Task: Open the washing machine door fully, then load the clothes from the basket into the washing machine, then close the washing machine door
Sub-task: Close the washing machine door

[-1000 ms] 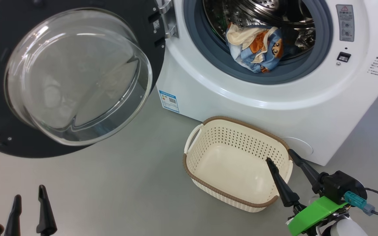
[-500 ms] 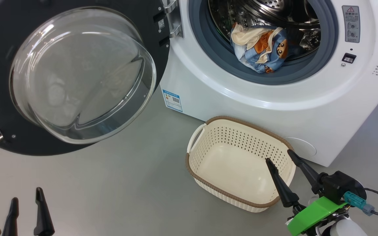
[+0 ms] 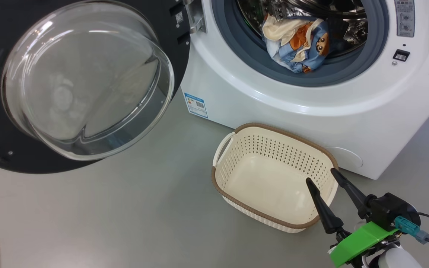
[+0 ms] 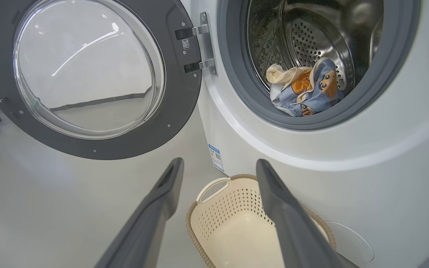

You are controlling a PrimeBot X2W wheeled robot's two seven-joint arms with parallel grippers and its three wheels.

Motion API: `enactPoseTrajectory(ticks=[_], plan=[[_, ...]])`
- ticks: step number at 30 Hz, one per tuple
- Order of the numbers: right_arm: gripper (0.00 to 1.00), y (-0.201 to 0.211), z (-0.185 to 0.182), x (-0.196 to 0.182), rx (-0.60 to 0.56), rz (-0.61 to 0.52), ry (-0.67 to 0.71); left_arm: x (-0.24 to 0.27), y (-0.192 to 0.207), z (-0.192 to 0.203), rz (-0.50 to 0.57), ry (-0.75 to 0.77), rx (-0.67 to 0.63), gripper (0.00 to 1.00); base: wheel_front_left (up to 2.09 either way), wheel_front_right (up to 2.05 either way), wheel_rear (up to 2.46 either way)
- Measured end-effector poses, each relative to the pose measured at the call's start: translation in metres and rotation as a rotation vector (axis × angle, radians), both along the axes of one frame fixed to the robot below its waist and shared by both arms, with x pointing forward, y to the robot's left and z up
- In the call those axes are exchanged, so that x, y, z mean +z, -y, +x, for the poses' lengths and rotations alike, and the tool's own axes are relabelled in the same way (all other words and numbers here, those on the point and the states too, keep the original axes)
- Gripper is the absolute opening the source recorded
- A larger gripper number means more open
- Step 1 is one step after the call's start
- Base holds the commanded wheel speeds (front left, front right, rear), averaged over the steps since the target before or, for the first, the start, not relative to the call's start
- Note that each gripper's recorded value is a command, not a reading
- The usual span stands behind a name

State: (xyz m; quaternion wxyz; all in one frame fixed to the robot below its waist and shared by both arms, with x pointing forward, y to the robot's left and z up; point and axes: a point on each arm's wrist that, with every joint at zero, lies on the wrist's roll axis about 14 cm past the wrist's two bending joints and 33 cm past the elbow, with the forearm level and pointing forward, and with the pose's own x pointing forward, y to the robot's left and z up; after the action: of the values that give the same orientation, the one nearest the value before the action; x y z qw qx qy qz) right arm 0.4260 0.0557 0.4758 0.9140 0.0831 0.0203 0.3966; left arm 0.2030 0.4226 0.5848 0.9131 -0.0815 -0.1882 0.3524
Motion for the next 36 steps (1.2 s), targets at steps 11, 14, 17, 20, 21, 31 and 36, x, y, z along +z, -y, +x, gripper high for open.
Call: enactPoseTrajectory(ticks=[11,14,17,20,21,31,36], plan=[[1.00,0.008,0.011,-0.021,-0.020,-0.003,-0.044,0.091,-0.104,0.003,-0.150,0.399,0.041,0.00,0.00,0.00,0.00],[1.00,0.007,0.012,-0.027,-0.016,-0.004,-0.054,0.086,-0.128,0.011,-0.292,0.426,0.033,0.00,0.00,0.00,0.00],[1.00,0.006,0.018,-0.027,-0.013,-0.001,-0.049,0.083,-0.144,0.021,-0.387,0.415,0.020,0.00,0.00,0.00,0.00],[1.00,0.006,0.020,-0.033,-0.004,-0.006,-0.057,0.070,-0.151,0.038,-0.477,0.358,-0.006,0.00,0.00,0.00,0.00],[1.00,0.006,0.020,-0.036,-0.002,-0.009,-0.063,0.064,-0.151,0.044,-0.498,0.325,-0.014,0.00,0.00,0.00,0.00],[1.00,0.008,0.023,-0.055,0.012,-0.023,-0.094,0.023,-0.136,0.099,-0.643,0.055,-0.134,0.00,0.00,0.00,0.00],[1.00,0.009,0.022,-0.063,0.014,-0.026,-0.110,0.016,-0.136,0.112,-0.667,0.014,-0.143,0.00,0.00,0.00,0.00]])
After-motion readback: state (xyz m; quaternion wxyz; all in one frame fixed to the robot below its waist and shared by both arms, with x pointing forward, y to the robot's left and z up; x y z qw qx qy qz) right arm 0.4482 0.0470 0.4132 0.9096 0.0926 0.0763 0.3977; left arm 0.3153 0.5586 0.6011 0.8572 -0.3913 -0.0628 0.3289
